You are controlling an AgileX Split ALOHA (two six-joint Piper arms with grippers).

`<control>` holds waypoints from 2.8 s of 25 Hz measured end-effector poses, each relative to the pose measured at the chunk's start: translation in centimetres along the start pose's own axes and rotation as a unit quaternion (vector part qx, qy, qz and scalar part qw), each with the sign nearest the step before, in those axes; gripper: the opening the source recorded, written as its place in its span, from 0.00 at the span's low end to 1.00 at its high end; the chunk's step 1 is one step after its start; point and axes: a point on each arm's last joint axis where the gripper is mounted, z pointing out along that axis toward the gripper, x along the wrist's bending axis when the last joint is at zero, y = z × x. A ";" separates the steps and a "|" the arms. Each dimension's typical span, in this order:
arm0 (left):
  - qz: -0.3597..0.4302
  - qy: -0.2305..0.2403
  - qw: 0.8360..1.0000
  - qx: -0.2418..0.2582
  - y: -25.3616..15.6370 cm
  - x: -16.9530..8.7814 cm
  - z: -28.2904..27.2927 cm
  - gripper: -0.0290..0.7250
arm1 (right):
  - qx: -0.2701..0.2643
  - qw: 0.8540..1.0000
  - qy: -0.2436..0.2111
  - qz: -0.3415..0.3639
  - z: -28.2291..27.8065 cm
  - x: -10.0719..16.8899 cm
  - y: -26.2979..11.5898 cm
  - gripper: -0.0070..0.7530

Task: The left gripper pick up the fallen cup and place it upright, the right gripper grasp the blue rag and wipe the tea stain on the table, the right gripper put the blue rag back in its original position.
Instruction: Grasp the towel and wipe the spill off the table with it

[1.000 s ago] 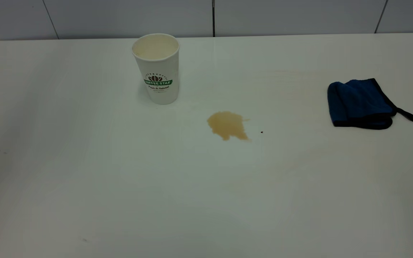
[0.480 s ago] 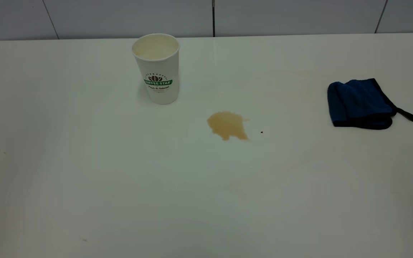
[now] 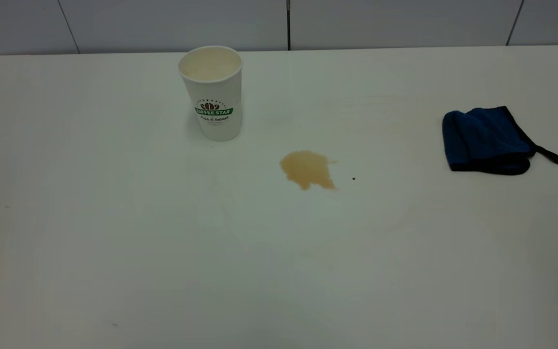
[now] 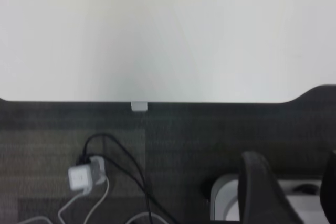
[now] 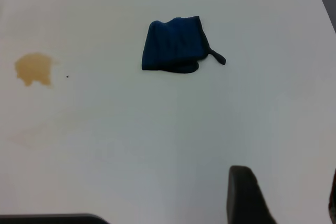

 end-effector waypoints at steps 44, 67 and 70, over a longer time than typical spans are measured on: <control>-0.001 0.005 0.985 -0.175 -5.3 -0.1 -2.6 0.47 | 0.000 1.000 0.000 0.000 0.0 0.0 0.0 0.56; -0.001 0.005 0.985 -0.175 -5.3 -0.1 -2.6 0.47 | 0.183 0.983 0.023 0.017 9.5 1.0 11.0 0.96; -0.001 0.005 0.985 -0.175 -5.3 -0.1 -2.6 0.47 | 0.250 0.968 0.019 0.007 14.6 1.0 13.6 0.96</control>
